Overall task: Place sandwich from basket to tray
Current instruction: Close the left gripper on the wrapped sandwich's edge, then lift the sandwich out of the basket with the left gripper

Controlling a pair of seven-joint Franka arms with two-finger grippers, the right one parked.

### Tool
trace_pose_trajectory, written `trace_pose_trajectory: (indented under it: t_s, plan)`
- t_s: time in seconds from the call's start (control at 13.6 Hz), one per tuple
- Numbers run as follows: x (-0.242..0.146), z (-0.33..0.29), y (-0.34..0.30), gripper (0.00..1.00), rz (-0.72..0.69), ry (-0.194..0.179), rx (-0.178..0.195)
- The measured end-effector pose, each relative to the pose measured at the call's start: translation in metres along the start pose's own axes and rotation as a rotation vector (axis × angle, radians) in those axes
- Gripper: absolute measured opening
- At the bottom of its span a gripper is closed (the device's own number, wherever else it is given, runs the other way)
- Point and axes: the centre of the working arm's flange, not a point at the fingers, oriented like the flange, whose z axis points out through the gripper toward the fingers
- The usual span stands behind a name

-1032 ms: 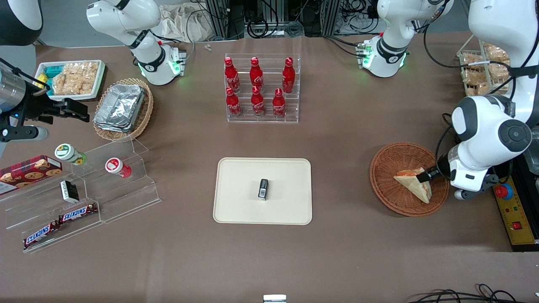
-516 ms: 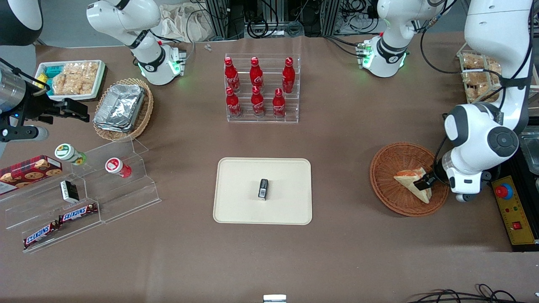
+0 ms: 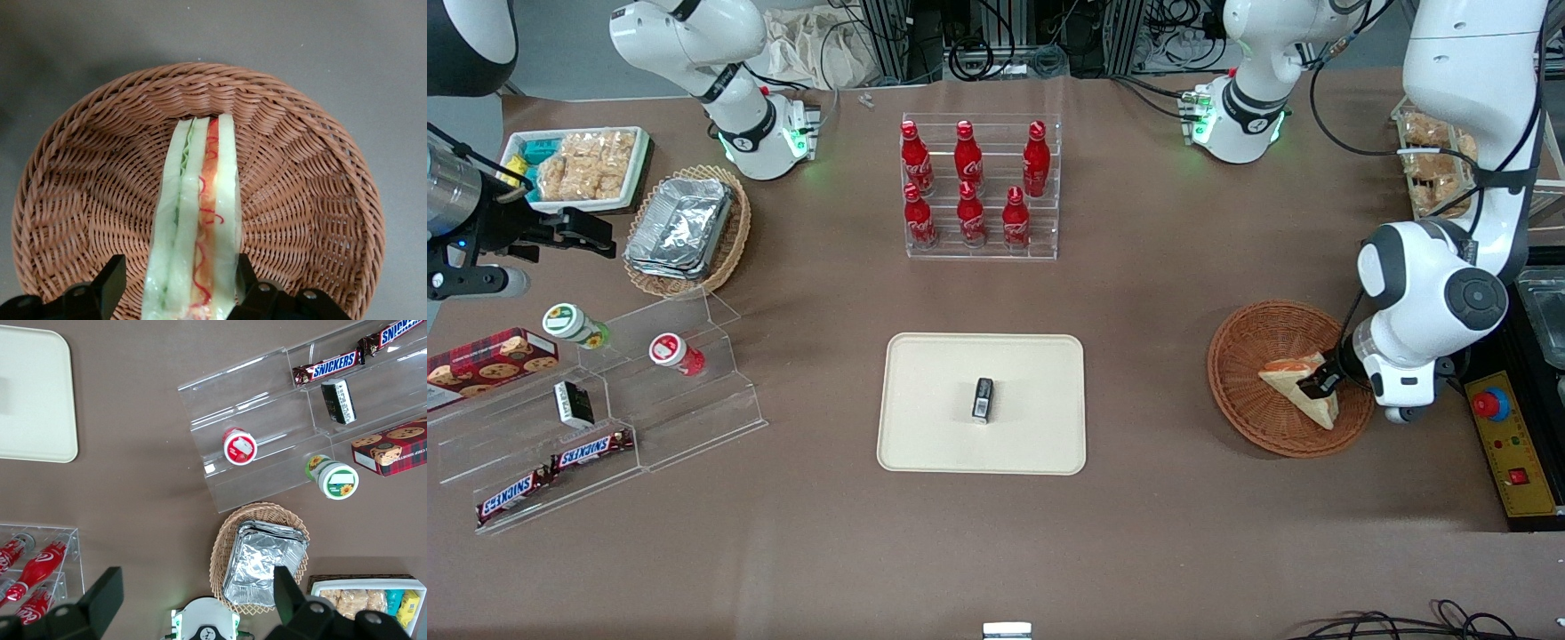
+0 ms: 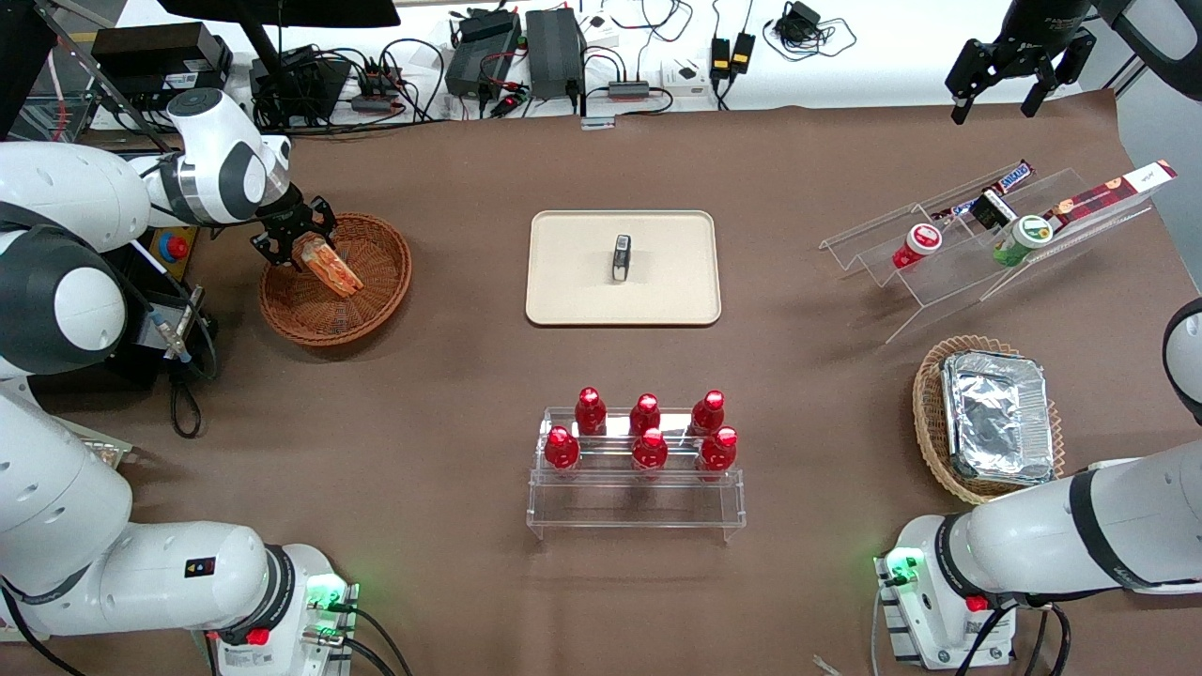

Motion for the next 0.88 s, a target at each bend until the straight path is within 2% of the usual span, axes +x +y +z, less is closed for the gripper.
trace_pose_trajectory:
  t_s: [0.07, 0.29, 0.37, 0.52, 0.59, 0.74, 0.88]
  plan:
    - [0.000, 0.000, 0.001, 0.70, -0.007, 0.001, -0.001]
    - [0.000, -0.003, 0.003, 0.37, -0.013, 0.005, -0.006]
    - [0.000, -0.005, 0.004, 0.30, -0.012, 0.007, -0.009]
    - [-0.001, -0.019, 0.009, 0.22, -0.004, 0.012, -0.016]
    - [-0.001, -0.034, 0.014, 0.16, 0.003, -0.001, -0.006]
    - [-0.002, -0.081, 0.028, 0.15, 0.026, -0.043, 0.039]
    - [-0.015, -0.136, 0.048, 0.15, 0.075, -0.063, 0.069]
